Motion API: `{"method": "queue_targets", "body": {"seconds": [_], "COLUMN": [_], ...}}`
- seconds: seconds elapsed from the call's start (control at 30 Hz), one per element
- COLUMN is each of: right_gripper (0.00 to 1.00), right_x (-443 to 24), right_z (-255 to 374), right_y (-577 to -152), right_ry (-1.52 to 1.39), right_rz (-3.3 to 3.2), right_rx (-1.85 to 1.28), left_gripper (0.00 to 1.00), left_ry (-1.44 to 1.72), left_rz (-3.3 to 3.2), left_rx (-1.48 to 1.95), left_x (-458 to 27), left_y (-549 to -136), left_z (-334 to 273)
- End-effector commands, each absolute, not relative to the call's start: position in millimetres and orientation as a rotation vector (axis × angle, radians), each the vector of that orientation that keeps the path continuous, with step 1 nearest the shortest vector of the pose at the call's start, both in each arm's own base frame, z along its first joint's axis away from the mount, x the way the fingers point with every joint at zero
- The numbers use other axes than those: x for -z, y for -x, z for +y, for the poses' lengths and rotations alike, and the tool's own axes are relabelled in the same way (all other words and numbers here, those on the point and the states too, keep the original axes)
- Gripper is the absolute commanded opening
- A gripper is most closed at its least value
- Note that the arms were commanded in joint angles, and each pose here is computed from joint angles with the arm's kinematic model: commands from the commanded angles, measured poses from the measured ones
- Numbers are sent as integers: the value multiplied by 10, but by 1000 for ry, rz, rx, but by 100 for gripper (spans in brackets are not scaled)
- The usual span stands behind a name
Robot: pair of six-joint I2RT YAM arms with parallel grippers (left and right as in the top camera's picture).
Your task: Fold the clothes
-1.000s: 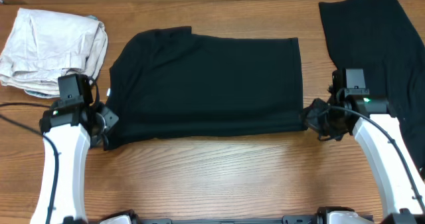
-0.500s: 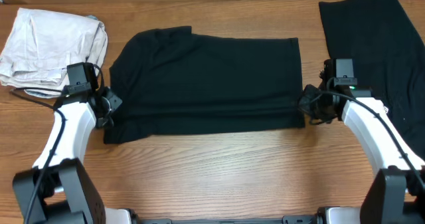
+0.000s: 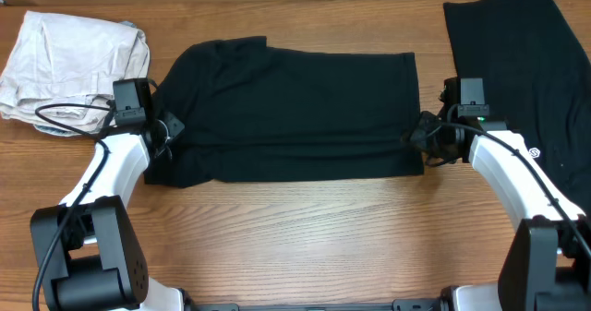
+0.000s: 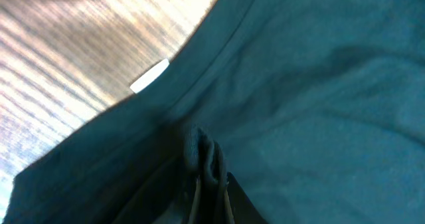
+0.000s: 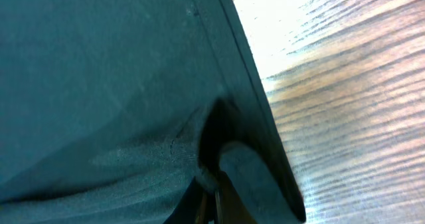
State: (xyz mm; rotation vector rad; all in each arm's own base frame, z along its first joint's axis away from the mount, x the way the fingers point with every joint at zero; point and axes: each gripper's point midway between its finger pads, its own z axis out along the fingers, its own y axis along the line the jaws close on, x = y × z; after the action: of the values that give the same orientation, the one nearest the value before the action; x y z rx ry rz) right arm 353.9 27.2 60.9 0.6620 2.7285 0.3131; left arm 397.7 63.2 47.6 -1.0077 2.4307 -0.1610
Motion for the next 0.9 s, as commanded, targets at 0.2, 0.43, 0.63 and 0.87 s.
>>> {"method": "queue_targets", "body": {"seconds": [0.2, 0.43, 0.63, 0.87], "right_gripper": [4, 4, 54, 96], "right_x": [-478, -488, -531, -753], "right_z": [221, 222, 218, 100], "right_y": [-3644, -3669, -3775, -3847], "right_ry": [-665, -661, -649, -688], "right_rz": [2735, 2725, 2680, 2672], "right_rx": [-269, -273, -285, -275], "left_gripper": [17, 43, 67, 100], "left_ry": [974, 964, 878, 678], "left_rz": [2324, 2315, 2337, 2360], "left_rx": [183, 182, 154, 93], "left_x": [-652, -667, -683, -1050], "left_y": [-4239, -4262, -4278, -4380], "left_z": [683, 689, 699, 717]}}
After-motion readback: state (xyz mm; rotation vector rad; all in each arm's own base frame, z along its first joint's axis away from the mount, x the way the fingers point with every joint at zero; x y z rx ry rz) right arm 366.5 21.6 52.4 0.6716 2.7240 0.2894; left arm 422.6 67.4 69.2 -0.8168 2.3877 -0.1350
